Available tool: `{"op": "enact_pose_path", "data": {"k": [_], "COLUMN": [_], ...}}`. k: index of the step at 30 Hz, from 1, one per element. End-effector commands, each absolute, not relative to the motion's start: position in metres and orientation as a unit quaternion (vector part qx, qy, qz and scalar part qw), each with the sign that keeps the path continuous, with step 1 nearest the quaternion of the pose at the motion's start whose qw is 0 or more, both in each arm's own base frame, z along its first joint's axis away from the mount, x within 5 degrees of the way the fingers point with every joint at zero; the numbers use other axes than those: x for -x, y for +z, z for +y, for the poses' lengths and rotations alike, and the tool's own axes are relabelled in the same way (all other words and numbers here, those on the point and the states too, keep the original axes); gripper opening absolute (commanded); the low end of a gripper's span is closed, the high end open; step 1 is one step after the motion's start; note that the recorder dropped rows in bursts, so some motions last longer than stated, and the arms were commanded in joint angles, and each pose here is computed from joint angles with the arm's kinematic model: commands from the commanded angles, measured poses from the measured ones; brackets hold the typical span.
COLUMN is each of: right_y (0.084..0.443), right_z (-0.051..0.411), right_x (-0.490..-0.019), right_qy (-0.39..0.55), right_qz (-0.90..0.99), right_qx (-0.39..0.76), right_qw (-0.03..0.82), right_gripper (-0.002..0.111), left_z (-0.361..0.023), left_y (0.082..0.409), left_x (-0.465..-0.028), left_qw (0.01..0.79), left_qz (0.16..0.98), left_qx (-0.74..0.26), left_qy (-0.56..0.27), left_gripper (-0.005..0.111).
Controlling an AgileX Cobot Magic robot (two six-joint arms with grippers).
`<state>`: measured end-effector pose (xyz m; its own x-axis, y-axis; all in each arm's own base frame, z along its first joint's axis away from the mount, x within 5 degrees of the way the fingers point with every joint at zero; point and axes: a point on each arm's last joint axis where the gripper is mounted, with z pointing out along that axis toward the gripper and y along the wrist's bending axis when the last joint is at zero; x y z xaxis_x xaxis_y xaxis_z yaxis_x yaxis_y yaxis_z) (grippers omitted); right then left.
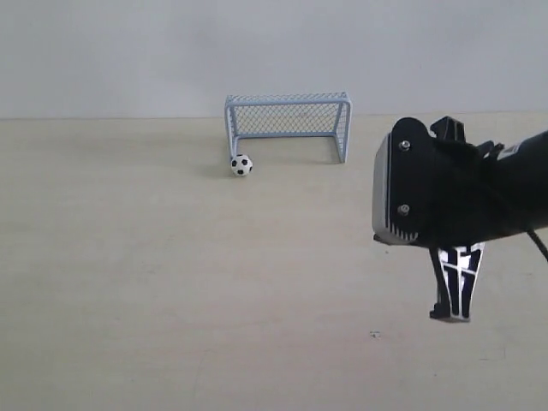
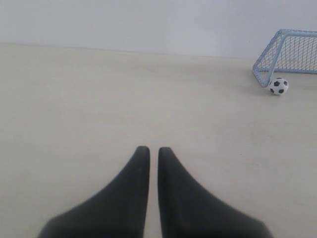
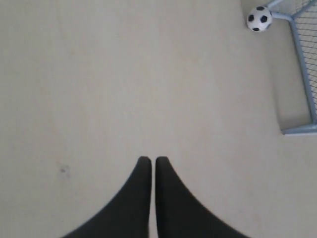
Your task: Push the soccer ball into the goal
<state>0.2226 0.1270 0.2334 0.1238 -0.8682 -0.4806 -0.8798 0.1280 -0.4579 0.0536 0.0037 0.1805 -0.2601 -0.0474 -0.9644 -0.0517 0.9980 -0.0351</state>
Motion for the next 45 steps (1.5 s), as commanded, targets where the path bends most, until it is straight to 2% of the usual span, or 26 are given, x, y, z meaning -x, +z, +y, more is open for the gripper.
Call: {"op": "enact_pose_path", "data": {"k": [1, 10, 22, 29, 34, 38, 45], "right_y": [0.234, 0.241, 0.242, 0.246, 0.283, 0.303, 0.298], "right_z": [0.139, 0.148, 0.148, 0.147, 0.128, 0.083, 0.026], "right_x": [-0.198, -0.184, -0.185, -0.189, -0.189, -0.193, -0.156], "right_qy": [0.053, 0.133, 0.129, 0.146, 0.138, 0.156, 0.118], "right_qz": [0.692, 0.769, 0.771, 0.799, 0.787, 0.821, 0.805], "right_qx": [0.619, 0.507, 0.503, 0.438, 0.344, 0.177, 0.016], "right_qw": [0.368, 0.365, 0.369, 0.384, 0.493, 0.52, 0.582], "right_gripper": [0.0, 0.0, 0.0, 0.0, 0.0, 0.0, 0.0], "left_z": [0.004, 0.004, 0.004, 0.004, 0.004, 0.004, 0.004], "left_y": [0.183, 0.183, 0.183, 0.183, 0.183, 0.183, 0.183], "left_x": [-0.054, -0.054, -0.054, -0.054, -0.054, -0.054, -0.054], "left_qw": [0.613, 0.613, 0.613, 0.613, 0.613, 0.613, 0.614], "left_qz": [0.789, 0.789, 0.789, 0.79, 0.79, 0.79, 0.789], "left_qx": [0.033, 0.033, 0.033, 0.033, 0.033, 0.033, 0.033], "left_qy": [0.001, 0.001, 0.001, 0.001, 0.001, 0.001, 0.001], "left_gripper": [0.006, 0.006, 0.006, 0.006, 0.006, 0.006, 0.006]}}
